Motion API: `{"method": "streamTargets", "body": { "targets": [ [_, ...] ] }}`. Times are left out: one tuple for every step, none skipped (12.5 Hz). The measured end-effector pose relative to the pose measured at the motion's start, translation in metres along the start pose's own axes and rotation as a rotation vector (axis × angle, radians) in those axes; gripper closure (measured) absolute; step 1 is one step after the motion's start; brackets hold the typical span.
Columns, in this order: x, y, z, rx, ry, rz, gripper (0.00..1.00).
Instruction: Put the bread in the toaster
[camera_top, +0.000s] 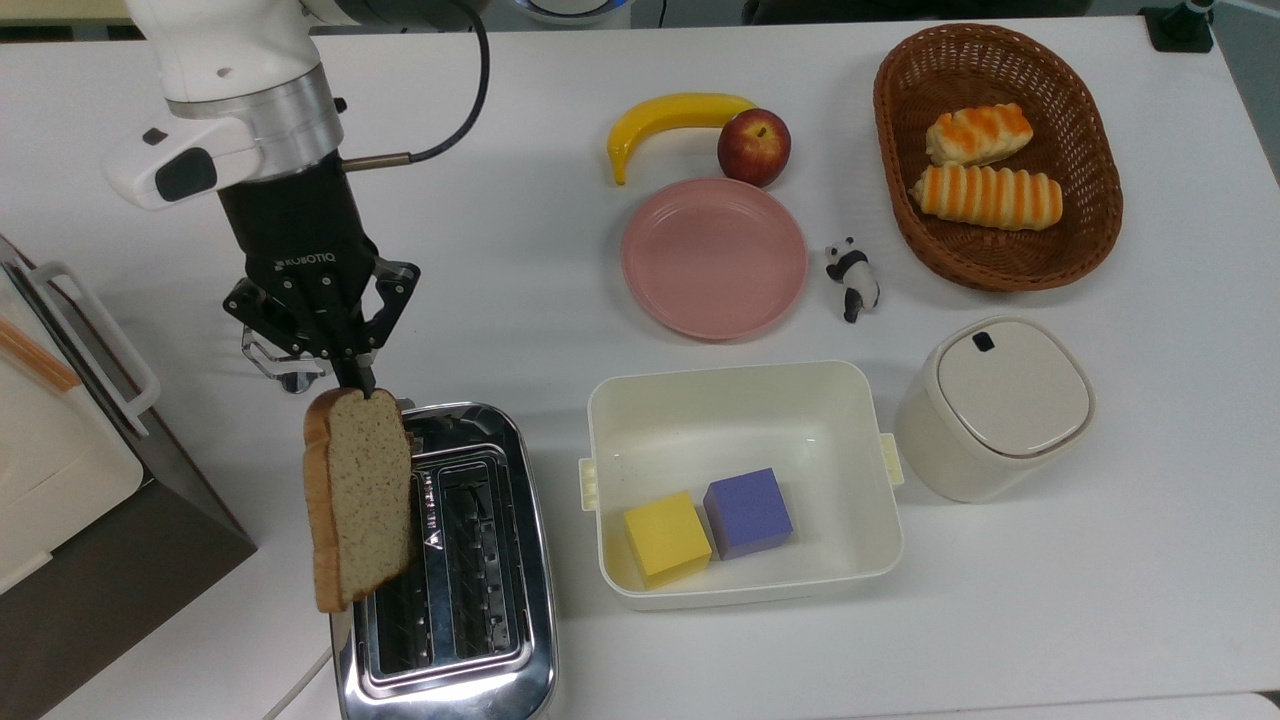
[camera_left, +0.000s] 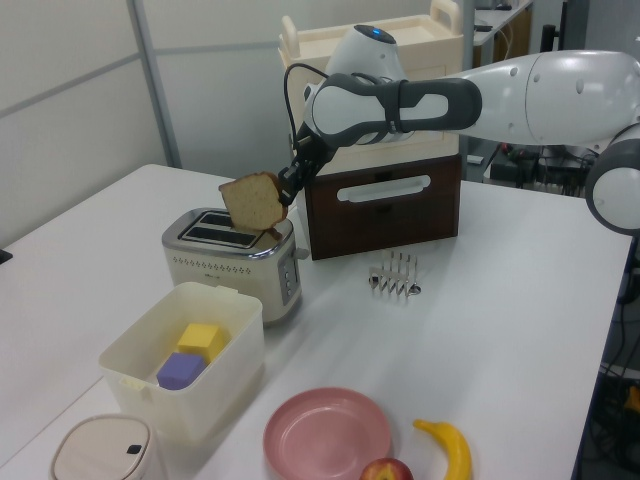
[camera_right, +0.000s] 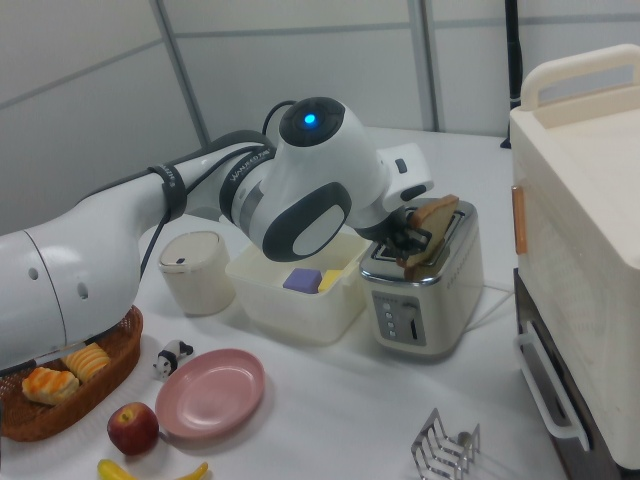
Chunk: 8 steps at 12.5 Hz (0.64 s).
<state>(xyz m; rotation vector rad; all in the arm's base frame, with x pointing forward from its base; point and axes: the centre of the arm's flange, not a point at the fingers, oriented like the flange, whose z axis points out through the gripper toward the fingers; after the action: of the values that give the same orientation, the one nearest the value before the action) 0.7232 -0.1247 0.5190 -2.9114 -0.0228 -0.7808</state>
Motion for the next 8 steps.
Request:
{"method": "streamTargets", "body": {
  "targets": [
    [-0.001,0.0008,0.0001,0.001,-0.009,-0.002,0.96],
    [-0.0011,0.0008,0.0,0.002,-0.01,-0.003,0.95],
    [-0.0012,0.0007,0.0001,0.002,-0.011,-0.004,0.92],
    [-0.0013,0.0006,0.0,0.002,-0.011,-0.004,0.88],
    [-0.0014,0.0005,0.0,0.003,-0.012,-0.004,0.79],
    [-0.0018,0.0002,0.0009,0.003,-0.014,-0.004,0.71],
    [-0.0021,-0.0004,0.0017,0.004,-0.016,-0.005,0.6],
    [-0.002,-0.0008,0.0016,0.004,-0.016,-0.005,0.52]
  ]
}}
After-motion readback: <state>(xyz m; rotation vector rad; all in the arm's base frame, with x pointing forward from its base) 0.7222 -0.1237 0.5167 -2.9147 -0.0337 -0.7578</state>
